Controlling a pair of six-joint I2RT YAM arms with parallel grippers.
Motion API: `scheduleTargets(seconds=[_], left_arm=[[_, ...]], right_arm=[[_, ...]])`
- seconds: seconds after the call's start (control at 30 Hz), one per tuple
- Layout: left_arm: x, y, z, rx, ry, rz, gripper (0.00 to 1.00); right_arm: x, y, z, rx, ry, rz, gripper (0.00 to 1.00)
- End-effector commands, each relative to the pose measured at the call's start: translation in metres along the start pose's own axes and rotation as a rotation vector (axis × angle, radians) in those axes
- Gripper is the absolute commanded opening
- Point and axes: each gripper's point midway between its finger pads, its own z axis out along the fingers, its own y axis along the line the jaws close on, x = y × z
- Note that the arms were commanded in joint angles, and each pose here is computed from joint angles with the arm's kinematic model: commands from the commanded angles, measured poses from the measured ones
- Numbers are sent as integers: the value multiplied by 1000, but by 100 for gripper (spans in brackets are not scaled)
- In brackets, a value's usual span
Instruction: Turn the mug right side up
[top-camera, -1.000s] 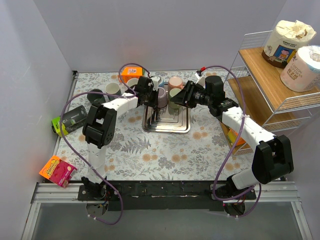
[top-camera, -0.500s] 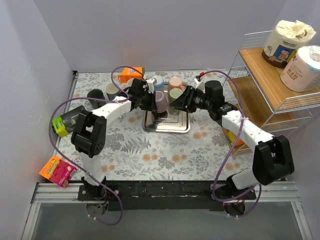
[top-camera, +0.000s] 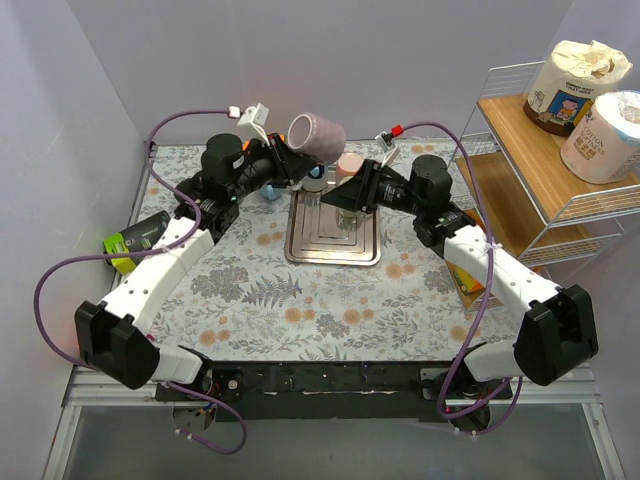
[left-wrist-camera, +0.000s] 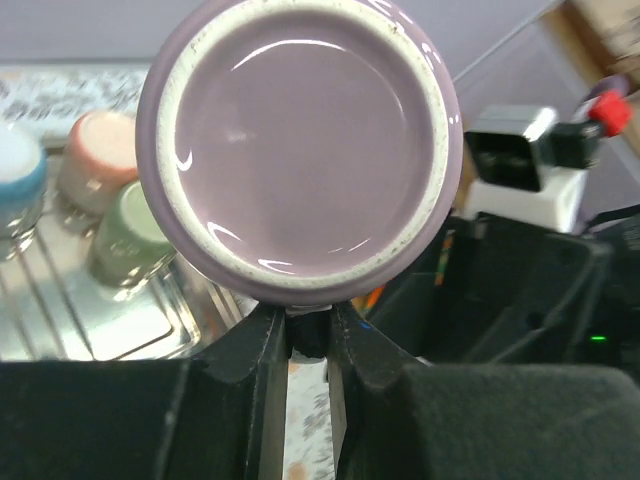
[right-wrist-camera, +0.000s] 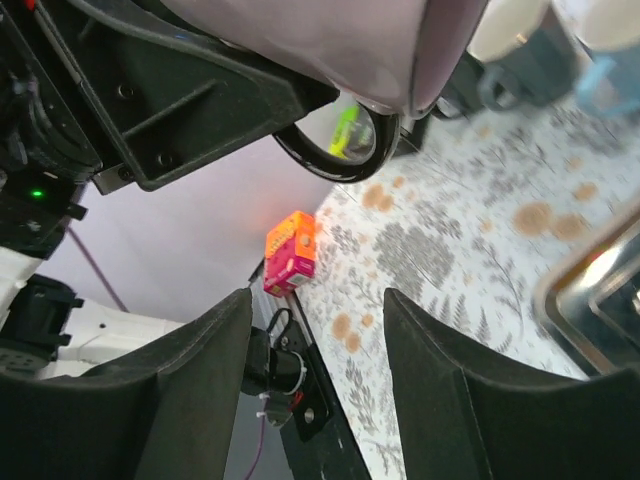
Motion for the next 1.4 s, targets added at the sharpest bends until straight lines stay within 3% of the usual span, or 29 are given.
scheduleTargets(seconds=[0.0, 0.17, 0.37, 0.53, 0.83, 1.37], left_arm=[[-62, -73, -37, 218, -196, -38, 0], [-77, -102, -53, 321, -218, -46, 0], [-88, -119, -65, 381, -256, -33, 0], [-87, -122, -69, 403, -254, -33, 0], [-87, -126, -77, 420, -270, -48, 0], [-81, -126, -82, 431, -271, -65, 0]], right_arm=[[-43, 73, 1, -222, -121, -181, 63], [-72, 117, -9, -388, -273, -229, 63], [-80, 127, -1, -469, -275, -202, 59], [-82, 123, 1, -487, -302, -170, 52], [-86, 115, 4, -502, -341, -115, 58], [-94, 108, 8, -474, -378, -86, 57]])
